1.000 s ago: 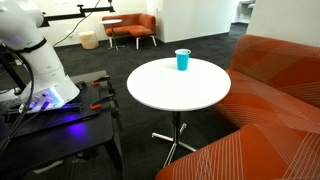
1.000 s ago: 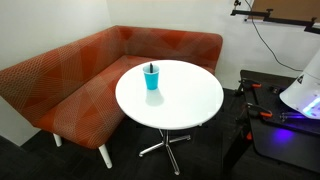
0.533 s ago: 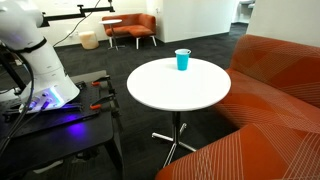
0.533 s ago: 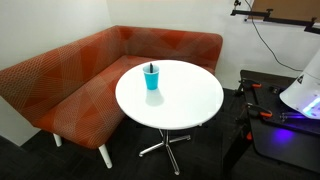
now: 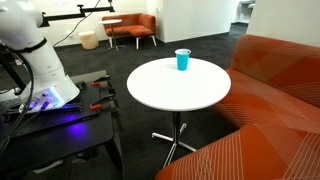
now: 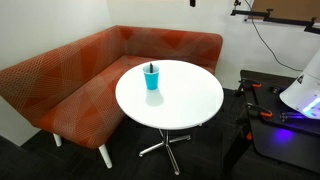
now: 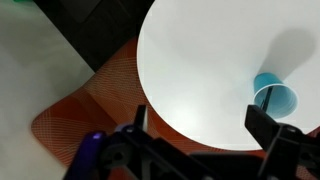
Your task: Take the pen out of the cup and put it on the table
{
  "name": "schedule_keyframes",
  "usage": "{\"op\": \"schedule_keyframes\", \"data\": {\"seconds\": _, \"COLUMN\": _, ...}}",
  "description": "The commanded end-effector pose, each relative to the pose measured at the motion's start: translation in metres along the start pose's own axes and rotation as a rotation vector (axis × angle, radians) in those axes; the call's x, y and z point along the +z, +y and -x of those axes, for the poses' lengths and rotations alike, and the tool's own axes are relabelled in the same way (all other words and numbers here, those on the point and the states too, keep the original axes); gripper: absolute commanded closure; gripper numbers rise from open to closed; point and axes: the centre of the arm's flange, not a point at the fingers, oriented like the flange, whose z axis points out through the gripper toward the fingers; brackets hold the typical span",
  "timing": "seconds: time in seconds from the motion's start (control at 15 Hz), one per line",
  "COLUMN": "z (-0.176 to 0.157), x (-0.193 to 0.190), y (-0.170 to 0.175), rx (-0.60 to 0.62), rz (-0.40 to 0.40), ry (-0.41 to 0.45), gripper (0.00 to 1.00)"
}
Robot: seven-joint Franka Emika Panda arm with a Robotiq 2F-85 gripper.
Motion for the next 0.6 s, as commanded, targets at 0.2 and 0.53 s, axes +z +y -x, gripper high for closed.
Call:
{"op": "schedule_keyframes", "data": {"seconds": 0.2, "z": -0.023, "x": 0.012, "y": -0.032, "rx": 0.236, "rz": 0.103, "ry": 0.099, "gripper": 0.0}}
{"op": "schedule_keyframes", "data": {"seconds": 0.53, "z": -0.043, "x": 0.028, "y": -0.05, "rx": 0.391, "rz": 0.165, "ry": 0.173, "gripper": 0.0}}
